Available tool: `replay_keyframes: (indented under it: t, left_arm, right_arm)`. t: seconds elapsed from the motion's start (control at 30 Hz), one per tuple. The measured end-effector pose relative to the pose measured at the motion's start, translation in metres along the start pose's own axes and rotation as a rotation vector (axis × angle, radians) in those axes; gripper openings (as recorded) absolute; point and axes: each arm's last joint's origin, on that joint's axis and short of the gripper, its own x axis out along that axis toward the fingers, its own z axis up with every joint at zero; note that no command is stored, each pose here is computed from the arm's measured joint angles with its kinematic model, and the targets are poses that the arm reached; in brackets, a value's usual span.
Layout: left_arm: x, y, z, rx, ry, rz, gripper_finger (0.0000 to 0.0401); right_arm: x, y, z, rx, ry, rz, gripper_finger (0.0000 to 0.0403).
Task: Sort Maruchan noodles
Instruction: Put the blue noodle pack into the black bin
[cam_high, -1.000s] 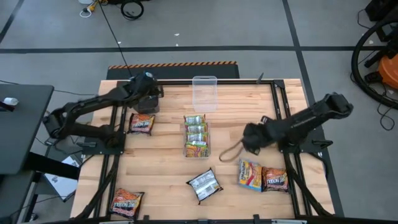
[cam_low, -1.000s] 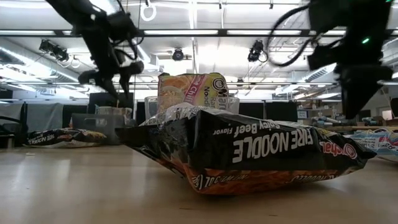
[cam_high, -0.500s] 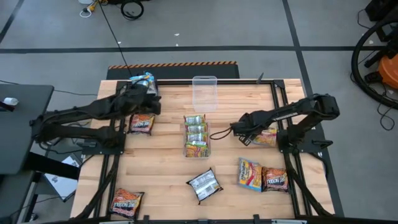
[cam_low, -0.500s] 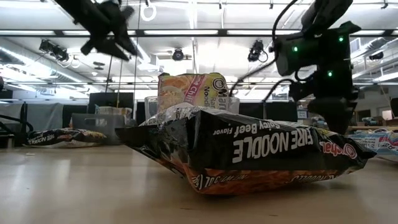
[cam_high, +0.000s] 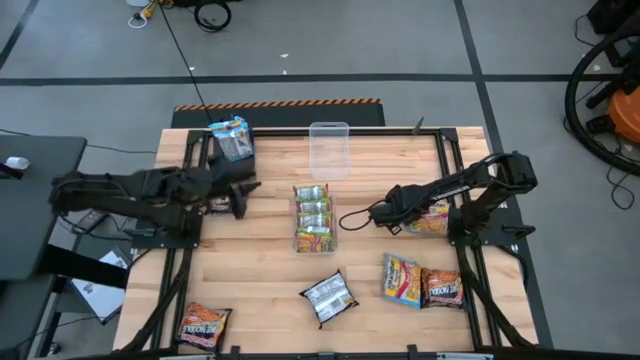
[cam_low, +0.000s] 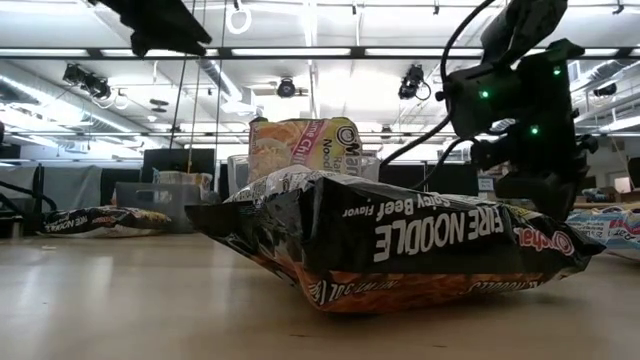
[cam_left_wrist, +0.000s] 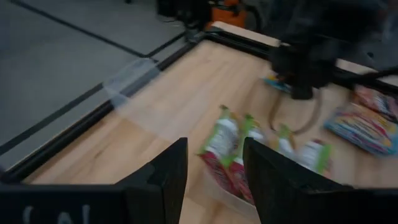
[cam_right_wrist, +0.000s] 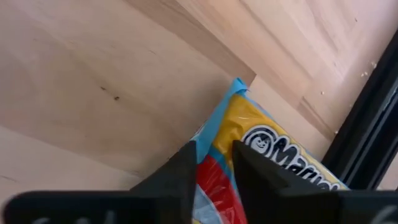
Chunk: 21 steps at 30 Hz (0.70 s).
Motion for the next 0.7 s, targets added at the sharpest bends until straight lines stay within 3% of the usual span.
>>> replay_keyframes:
  t: [0.2,0.33,0.47,0.57,0.7]
  left_arm:
    - [-0.008,-0.024,-0.009,0.055,-0.047,-0.046,0.0160]
    - [-0.004,-0.036,-0.040,0.109,-0.052,-0.085,0.0160]
    - [0.003,-0.044,-0.072,0.084,-0.093,-0.138,0.0160]
    - [0.009,-0.050,-0.082,0.005,-0.167,-0.171,0.0160]
    - [0.023,-0.061,-0.089,0.054,-0.187,-0.160,0.0163]
  right_arm:
    - [-0.007,-0.003,-0.004,-0.023,-0.025,0.009,0.0010]
    - [-0.026,-0.010,-0.006,-0.013,-0.115,0.065,0.0009]
    - [-0.060,-0.014,-0.009,0.002,-0.285,0.198,0.0006]
    - [-0.085,-0.014,-0.012,0.003,-0.415,0.325,0.0006]
    - [-0.105,-0.015,-0.015,-0.007,-0.531,0.475,0.0004]
